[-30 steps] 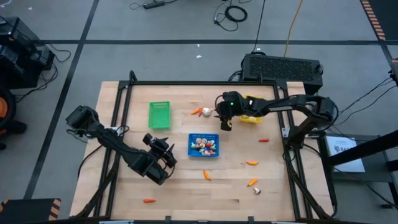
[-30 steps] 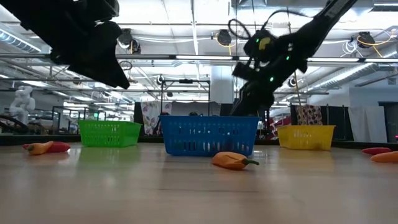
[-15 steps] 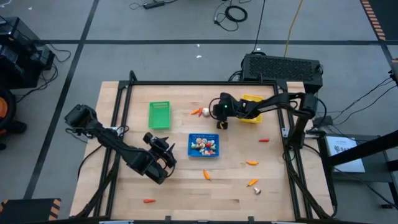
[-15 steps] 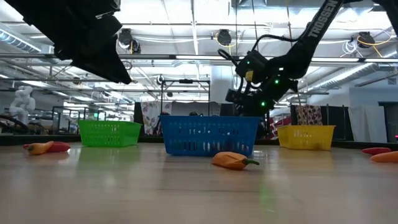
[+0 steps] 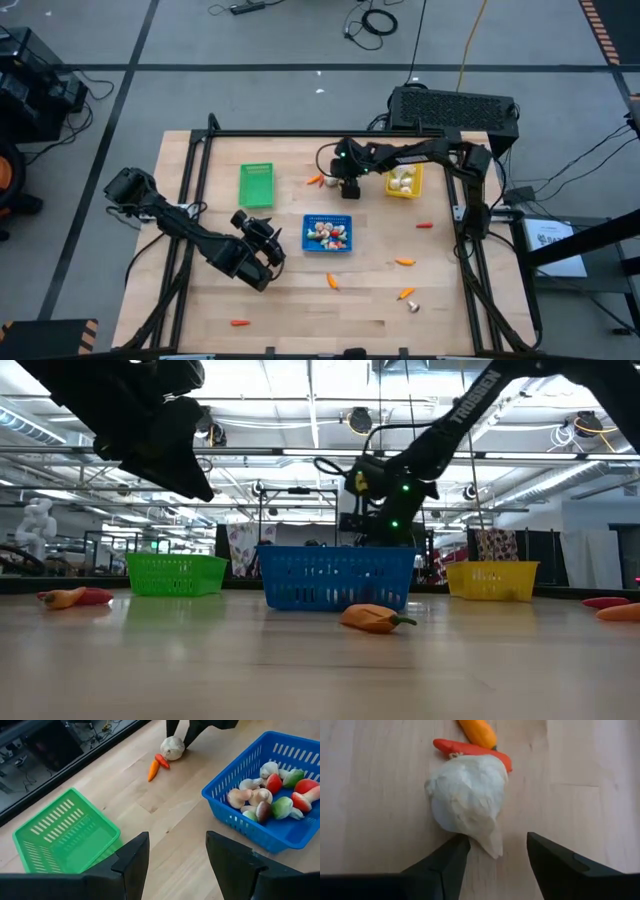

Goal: Sort produce into baskets
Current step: Put the white garlic into the yellow bin

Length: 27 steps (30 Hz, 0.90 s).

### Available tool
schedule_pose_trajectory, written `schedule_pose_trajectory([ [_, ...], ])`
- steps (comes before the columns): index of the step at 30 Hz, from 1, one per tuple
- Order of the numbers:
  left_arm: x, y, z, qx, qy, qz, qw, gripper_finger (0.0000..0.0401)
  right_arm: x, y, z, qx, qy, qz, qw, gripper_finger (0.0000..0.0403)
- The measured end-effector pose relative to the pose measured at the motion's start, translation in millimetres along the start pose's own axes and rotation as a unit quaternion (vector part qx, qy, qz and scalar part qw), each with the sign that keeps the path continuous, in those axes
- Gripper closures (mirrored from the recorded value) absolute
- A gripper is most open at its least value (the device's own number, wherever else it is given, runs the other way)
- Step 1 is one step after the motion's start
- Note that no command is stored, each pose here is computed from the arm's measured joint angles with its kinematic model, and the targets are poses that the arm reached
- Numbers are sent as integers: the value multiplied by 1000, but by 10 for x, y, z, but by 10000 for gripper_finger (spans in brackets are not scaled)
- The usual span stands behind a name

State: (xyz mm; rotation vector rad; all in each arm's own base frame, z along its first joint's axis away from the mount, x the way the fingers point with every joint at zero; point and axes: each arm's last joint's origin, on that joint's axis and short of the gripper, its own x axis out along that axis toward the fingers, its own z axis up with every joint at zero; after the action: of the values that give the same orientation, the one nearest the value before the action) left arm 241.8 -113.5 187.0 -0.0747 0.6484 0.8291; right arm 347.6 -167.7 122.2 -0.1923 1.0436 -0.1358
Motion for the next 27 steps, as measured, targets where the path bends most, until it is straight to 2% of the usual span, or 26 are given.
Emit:
schedule_pose_trajectory([
  [3,0,0,0,0,0,0,1000,198,37,-45,77,-1,15,13,1000,212],
  [6,0,0,0,1,1,0,1000,198,34,-66,129,-2,18,20,1000,242],
  [15,-1,0,-1,3,1,0,1000,198,-27,-57,131,0,30,26,999,386],
  [21,0,0,-2,2,1,0,1000,198,-168,-27,139,0,46,29,999,390],
  [27,-2,-1,-1,1,0,-1,1000,198,-590,-60,223,14,38,12,999,399],
])
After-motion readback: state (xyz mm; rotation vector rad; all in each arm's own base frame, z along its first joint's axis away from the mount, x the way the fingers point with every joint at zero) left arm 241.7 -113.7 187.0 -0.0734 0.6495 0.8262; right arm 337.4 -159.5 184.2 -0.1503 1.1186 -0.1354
